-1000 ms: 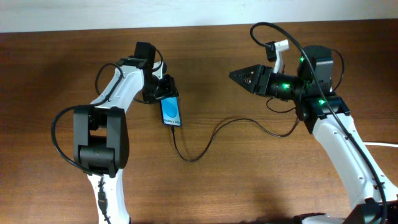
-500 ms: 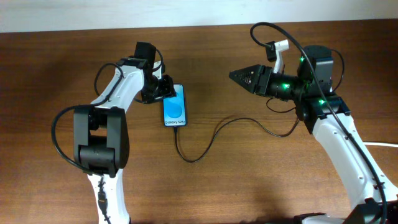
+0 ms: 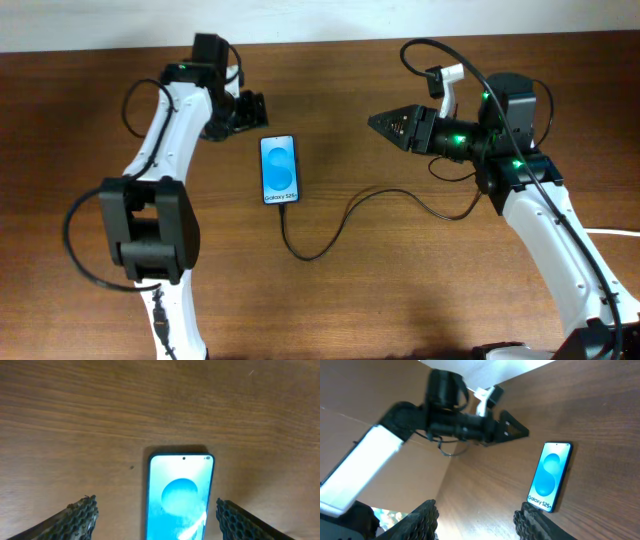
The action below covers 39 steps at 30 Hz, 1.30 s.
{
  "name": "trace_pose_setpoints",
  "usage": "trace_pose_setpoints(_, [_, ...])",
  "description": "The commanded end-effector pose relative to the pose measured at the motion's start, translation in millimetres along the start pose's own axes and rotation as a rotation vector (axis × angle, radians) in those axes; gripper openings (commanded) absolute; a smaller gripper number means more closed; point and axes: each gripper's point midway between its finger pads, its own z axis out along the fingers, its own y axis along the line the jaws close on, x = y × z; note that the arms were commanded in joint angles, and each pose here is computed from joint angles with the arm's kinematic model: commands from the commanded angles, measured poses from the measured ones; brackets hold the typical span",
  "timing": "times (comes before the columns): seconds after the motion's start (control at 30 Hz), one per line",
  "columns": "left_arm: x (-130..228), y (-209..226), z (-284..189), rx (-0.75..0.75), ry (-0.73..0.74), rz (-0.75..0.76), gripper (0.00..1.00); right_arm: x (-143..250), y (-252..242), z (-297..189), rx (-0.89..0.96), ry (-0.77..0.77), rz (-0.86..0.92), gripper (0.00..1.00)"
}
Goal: Plug charger to phone and switch on socket
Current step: 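Raise the left gripper away and swing the right arm toward the power strip, then move the right gripper over the power strip's red switch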
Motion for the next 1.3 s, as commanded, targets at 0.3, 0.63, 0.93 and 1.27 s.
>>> trace_pose_setpoints(0.3, [-39, -43, -197, 0.056, -0.404, 0.186, 0.99, -28, -24, -46, 0.494, -0.014, -0.127, 0.63])
trace_pose_setpoints(0.63, [-30, -41, -199, 0.051, -0.377, 0.181, 0.99, -89, -3, -138, 0.805, -0.203, -0.172, 0.64])
trace_pose_setpoints(0.93, [-29, -41, -198, 0.05, -0.372, 0.18, 0.99, -97, -39, -212, 0.952, -0.267, -0.087, 0.63])
trace_pose_setpoints(1.27, [-29, -41, -198, 0.05, -0.372, 0.18, 0.99, -85, -65, -270, 1.054, -0.32, 0.057, 0.63])
